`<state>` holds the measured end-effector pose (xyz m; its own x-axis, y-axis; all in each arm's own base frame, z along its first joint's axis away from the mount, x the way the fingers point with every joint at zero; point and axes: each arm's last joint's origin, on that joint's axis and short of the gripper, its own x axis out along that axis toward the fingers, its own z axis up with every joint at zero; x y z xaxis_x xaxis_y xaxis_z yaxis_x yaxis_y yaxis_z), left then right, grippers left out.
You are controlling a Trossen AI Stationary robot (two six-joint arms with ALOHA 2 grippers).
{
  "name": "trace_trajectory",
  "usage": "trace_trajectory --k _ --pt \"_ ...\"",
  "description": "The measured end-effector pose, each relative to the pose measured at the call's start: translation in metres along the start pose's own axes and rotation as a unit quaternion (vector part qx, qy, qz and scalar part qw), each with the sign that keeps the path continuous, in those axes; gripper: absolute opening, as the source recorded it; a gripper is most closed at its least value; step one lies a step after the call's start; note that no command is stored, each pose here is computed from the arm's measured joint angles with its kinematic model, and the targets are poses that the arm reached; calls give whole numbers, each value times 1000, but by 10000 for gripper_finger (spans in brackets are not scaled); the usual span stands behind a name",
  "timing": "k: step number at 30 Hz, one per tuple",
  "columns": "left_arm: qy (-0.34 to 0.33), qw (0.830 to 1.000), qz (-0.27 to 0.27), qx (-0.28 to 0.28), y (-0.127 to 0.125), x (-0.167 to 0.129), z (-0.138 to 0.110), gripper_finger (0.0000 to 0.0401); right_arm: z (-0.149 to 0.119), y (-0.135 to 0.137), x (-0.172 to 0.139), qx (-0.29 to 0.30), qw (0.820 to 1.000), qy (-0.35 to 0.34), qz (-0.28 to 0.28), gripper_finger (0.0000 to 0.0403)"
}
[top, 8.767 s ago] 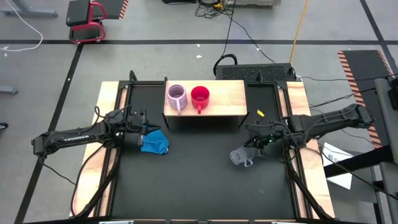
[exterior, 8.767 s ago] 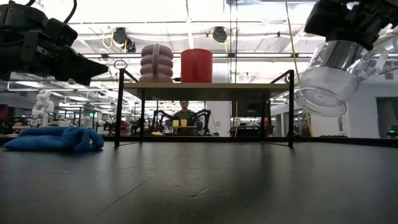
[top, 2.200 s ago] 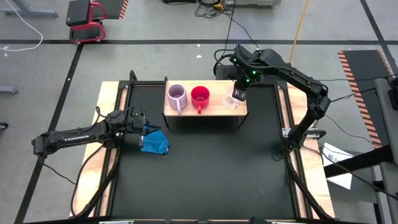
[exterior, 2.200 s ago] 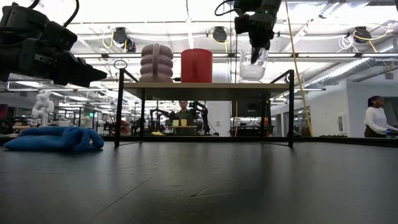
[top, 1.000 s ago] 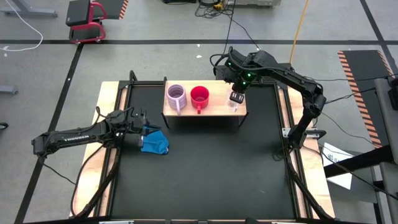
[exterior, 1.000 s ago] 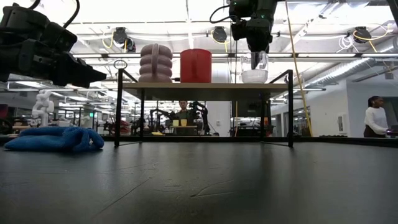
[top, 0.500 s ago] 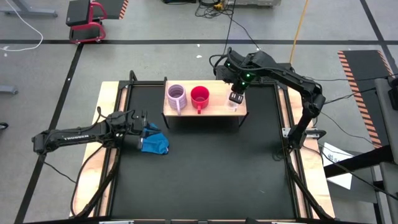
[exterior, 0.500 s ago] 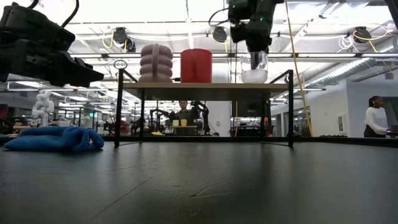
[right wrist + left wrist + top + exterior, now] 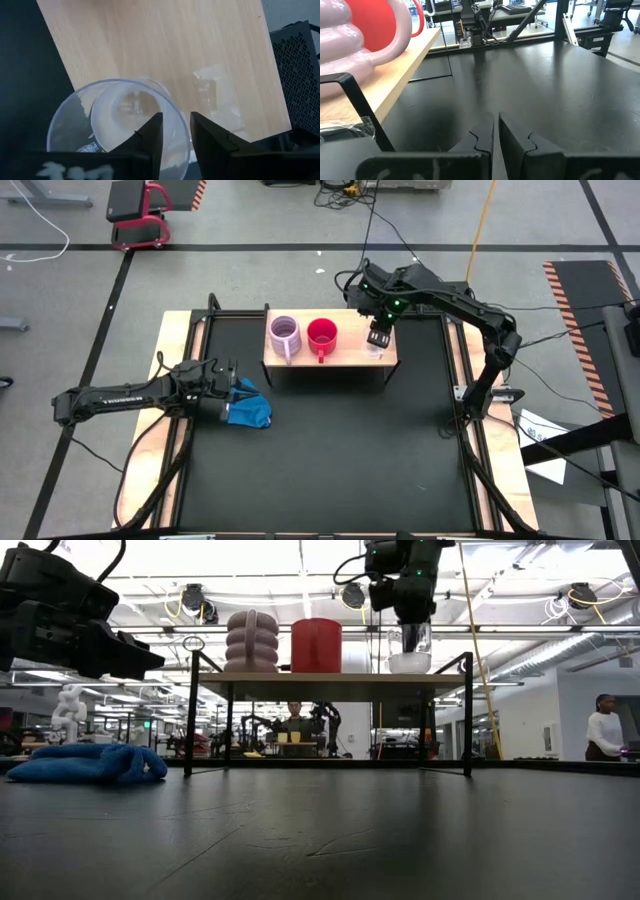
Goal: Stack small to large cups/mugs on shelf
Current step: Put the transparent mug on the shelf, then return to Home Position
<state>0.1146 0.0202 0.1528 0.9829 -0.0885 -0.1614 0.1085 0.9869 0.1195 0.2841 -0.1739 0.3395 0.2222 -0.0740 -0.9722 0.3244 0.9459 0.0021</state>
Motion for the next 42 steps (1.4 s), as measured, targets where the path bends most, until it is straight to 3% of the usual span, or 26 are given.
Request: trace_trajectory --k 5,16,20,26,35,42 --pt "0 1000 0 0 0 0 0 31 2 1 -12 -1 1000 -11 -2 116" --pt "0 1000 0 -2 0 0 0 31 12 14 -69 -28 993 -112 -17 134" --pt "0 1000 1 -2 0 0 0 31 13 21 -77 -54 990 -128 -19 107" --pt "-15 1000 7 11 1 0 3 31 8 36 -92 -104 981 -163 -23 11" --pt "-33 997 65 3 5 -1 8 30 -34 58 -125 -141 963 -230 -10 1" --pt "-40 997 67 7 5 -1 9 5 -90 57 -99 -136 954 -268 1 0"
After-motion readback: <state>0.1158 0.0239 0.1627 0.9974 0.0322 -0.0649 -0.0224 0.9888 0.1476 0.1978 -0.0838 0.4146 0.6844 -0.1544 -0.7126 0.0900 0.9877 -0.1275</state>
